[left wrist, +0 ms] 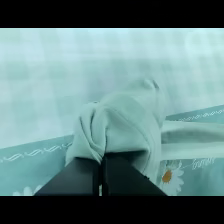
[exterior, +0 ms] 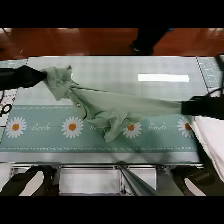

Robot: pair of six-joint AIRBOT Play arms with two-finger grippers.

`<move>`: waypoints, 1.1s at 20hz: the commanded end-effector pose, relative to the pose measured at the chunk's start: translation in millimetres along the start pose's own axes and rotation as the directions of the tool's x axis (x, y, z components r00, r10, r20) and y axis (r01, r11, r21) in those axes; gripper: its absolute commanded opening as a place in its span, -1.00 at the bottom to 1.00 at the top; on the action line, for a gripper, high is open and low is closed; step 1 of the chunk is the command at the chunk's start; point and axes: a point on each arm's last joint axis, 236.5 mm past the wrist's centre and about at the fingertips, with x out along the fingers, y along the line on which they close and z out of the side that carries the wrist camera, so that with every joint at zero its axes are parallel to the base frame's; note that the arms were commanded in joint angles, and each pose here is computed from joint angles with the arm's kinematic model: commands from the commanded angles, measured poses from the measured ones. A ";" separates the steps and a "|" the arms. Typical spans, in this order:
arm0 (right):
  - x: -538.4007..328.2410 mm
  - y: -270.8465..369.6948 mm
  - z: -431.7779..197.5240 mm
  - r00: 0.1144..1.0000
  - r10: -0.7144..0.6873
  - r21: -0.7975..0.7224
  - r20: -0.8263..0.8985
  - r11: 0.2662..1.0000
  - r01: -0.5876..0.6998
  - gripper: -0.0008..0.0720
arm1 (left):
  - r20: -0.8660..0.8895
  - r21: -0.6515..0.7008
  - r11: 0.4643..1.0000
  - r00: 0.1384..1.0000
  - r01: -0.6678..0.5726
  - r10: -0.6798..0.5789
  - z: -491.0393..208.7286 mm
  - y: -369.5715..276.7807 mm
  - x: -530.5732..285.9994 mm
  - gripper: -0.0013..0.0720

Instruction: Fold the shirts.

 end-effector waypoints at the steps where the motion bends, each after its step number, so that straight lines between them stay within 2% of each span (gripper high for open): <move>1: 76.7 10.5 6.3 0.999 -0.016 -0.018 -0.048 1.000 0.016 -0.91 | -0.073 -0.179 0.982 0.995 0.055 -0.069 -9.5 45.0 75.3 -0.90; 3: 119.1 11.0 16.3 0.997 0.000 0.033 -0.071 0.999 0.003 -0.91 | -0.078 -0.267 0.961 0.992 0.078 -0.102 -4.5 66.5 110.9 -0.90; 7: 182.2 -10.7 31.8 0.989 0.087 0.240 -0.118 0.969 -0.056 -0.91 | -0.125 -0.339 0.939 0.986 0.063 -0.112 -7.7 98.4 152.0 -0.90; 8: 192.6 -16.4 35.5 0.987 0.107 0.269 -0.122 0.961 -0.071 -0.91 | -0.133 -0.350 0.935 0.985 0.059 -0.111 -10.0 102.2 156.4 -0.82; 9: 200.7 -20.8 38.1 0.984 0.124 0.292 -0.128 0.953 -0.082 -0.91 | -0.157 -0.366 0.928 0.979 0.061 -0.126 -17.1 101.5 159.2 0.10; 10: 206.4 -24.9 40.4 0.982 0.133 0.304 -0.132 0.949 -0.088 -0.91 | -0.197 -0.370 0.927 0.970 0.064 -0.145 -26.4 99.2 157.8 0.43; 11: 210.4 -28.3 43.0 0.981 0.140 0.313 -0.132 0.945 -0.092 -0.91 | -0.229 -0.347 0.937 0.966 0.034 -0.120 -30.4 107.7 152.5 0.43; 13: 213.5 -36.0 47.9 0.983 0.138 0.331 -0.125 0.939 -0.089 -0.91 | -0.294 -0.400 0.916 0.951 -0.035 -0.092 -39.5 123.0 132.9 0.43; 16: 213.0 -38.2 47.3 0.982 0.136 0.309 -0.127 0.947 -0.091 -0.91 | -0.330 -0.399 0.915 0.940 -0.054 -0.088 -48.2 128.5 95.1 0.42; 19: 211.9 -33.1 45.0 0.978 0.158 0.301 -0.137 0.947 -0.111 -0.91 | -0.363 -0.386 0.921 0.926 -0.054 -0.098 -83.0 105.3 76.2 0.42; 22: 211.3 -30.1 44.4 0.975 0.170 0.306 -0.140 0.944 -0.121 -0.91 | -0.431 -0.371 0.927 0.894 -0.049 -0.125 -147.2 68.2 78.5 0.42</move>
